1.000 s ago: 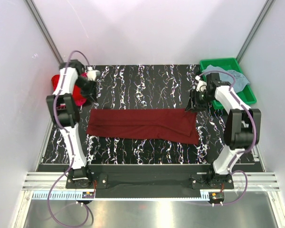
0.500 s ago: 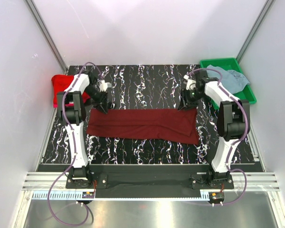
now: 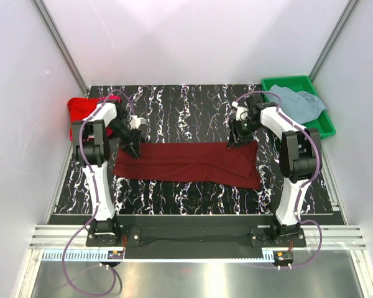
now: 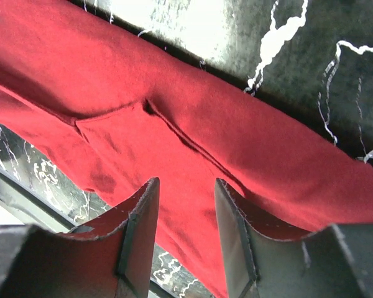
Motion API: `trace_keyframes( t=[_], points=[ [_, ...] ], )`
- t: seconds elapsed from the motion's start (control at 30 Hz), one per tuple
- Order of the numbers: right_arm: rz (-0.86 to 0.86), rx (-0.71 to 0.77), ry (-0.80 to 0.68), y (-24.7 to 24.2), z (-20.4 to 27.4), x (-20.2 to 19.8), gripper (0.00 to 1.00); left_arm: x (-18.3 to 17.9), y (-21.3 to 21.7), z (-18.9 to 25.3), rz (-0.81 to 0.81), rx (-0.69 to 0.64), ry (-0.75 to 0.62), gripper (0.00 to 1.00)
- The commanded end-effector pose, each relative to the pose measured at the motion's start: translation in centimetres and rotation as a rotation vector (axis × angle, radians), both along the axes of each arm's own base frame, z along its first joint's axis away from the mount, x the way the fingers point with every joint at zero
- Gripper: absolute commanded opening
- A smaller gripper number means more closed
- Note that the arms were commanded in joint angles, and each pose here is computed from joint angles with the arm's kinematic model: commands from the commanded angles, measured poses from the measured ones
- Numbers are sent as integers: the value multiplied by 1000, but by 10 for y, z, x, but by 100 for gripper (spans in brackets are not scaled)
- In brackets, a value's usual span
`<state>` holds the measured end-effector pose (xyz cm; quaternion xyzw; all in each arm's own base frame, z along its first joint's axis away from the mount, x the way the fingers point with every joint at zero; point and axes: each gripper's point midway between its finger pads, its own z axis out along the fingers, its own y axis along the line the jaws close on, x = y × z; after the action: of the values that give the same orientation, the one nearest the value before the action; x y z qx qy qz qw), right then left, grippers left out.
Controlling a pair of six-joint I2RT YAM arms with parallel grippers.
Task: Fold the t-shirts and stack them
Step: Fold the tshirt
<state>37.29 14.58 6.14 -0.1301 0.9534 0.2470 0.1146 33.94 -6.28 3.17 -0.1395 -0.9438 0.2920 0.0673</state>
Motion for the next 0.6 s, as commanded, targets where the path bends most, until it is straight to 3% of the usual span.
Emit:
trace_keyframes(
  t=[0.0, 0.13, 0.33, 0.43, 0.57],
  points=[
    [29, 4, -42, 11, 8, 13, 48, -57, -3, 51, -3, -5, 163, 28],
    [23, 13, -53, 15, 12, 18, 48, -86, 0, 58, -26, 13, 188, 27],
    [14, 20, -72, 16, 20, 16, 49, -97, 17, 72, -58, 117, 121, 28],
    [17, 20, -101, 16, 24, 21, 49, -86, 15, 72, -49, 103, 107, 27],
    [29, 14, -130, 19, 26, 35, 49, -34, 7, 70, -28, 81, 30, 27]
  ],
)
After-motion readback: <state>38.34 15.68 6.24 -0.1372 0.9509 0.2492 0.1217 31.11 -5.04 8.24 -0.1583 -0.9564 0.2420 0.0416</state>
